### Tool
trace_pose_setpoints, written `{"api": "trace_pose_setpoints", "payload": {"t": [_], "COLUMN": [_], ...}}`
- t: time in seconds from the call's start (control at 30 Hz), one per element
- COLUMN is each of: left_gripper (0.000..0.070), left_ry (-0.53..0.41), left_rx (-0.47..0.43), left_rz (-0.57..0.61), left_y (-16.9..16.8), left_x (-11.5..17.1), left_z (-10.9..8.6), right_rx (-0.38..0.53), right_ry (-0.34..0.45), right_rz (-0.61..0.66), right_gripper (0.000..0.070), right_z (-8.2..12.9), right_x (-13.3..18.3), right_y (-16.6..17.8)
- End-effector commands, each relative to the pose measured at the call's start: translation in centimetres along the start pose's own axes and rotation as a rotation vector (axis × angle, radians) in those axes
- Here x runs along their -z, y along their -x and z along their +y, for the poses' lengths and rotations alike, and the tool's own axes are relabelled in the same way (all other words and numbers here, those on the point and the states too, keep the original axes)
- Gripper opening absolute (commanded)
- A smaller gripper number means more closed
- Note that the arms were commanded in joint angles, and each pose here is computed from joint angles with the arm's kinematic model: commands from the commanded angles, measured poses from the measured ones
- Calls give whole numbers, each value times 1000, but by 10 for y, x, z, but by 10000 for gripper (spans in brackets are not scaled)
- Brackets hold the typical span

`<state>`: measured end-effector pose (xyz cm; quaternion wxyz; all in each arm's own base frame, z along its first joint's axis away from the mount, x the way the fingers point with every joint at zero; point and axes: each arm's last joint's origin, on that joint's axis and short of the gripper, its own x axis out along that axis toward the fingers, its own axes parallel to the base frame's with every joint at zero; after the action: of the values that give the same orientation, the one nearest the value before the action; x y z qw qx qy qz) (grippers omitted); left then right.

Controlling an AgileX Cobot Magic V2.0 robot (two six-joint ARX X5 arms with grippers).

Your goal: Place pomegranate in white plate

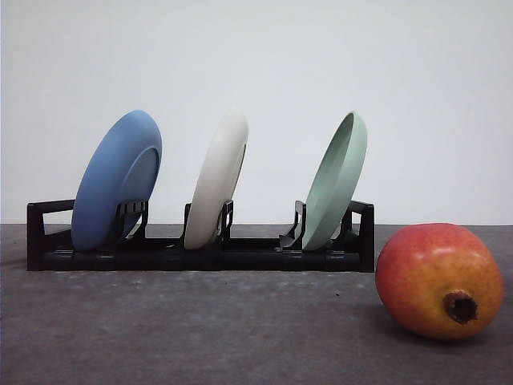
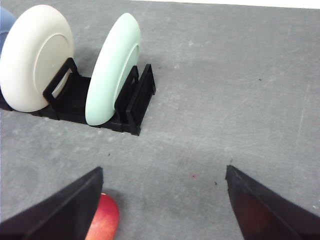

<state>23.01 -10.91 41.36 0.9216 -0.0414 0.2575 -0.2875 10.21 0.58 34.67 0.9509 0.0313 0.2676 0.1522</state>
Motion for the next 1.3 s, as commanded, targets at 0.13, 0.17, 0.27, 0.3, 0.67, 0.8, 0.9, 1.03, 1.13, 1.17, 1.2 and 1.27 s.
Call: {"api": "trace_pose_setpoints", "payload": {"t": [0.13,0.17,0.27,0.3,0.67,0.8,0.9,1.03,1.13,1.17,1.2,1.27], "left_gripper": [505,505,505,505,505,505,502,367,266,240,215,161], "left_ry": [-54,-57,-65,-67,-93,-94,-97,-99,-97,-96,-96,-96], "left_rx": [-15,-11,3,2,-2,-1,-7,-13,-11,-11,-11,-11], "left_rz": [66,76,105,115,227,243,242,231,232,233,233,232], "left_y": [-53,-62,-88,-97,-162,-174,-177,-178,-178,-178,-178,-178], "left_x": [-8,-6,-1,2,30,36,37,36,36,36,36,36], "left_z": [-11,-12,-15,-16,-16,-15,-16,-15,-15,-15,-15,-16], "right_rx": [-11,-13,-18,-19,-23,-28,-31,-32,-31,-31,-32,-32], "right_ry": [3,4,7,8,6,8,10,10,10,10,10,10], "right_rz": [-14,-14,-12,-11,2,3,4,4,4,4,4,4], "right_gripper": [494,494,494,494,494,494,494,494,494,494,494,494], "right_z": [3,3,3,4,4,5,5,5,5,5,5,5], "right_x": [-5,-4,-4,-4,-3,-3,-3,-3,-3,-3,-3,-3], "right_y": [3,3,3,3,3,2,2,2,2,2,2,2]}}
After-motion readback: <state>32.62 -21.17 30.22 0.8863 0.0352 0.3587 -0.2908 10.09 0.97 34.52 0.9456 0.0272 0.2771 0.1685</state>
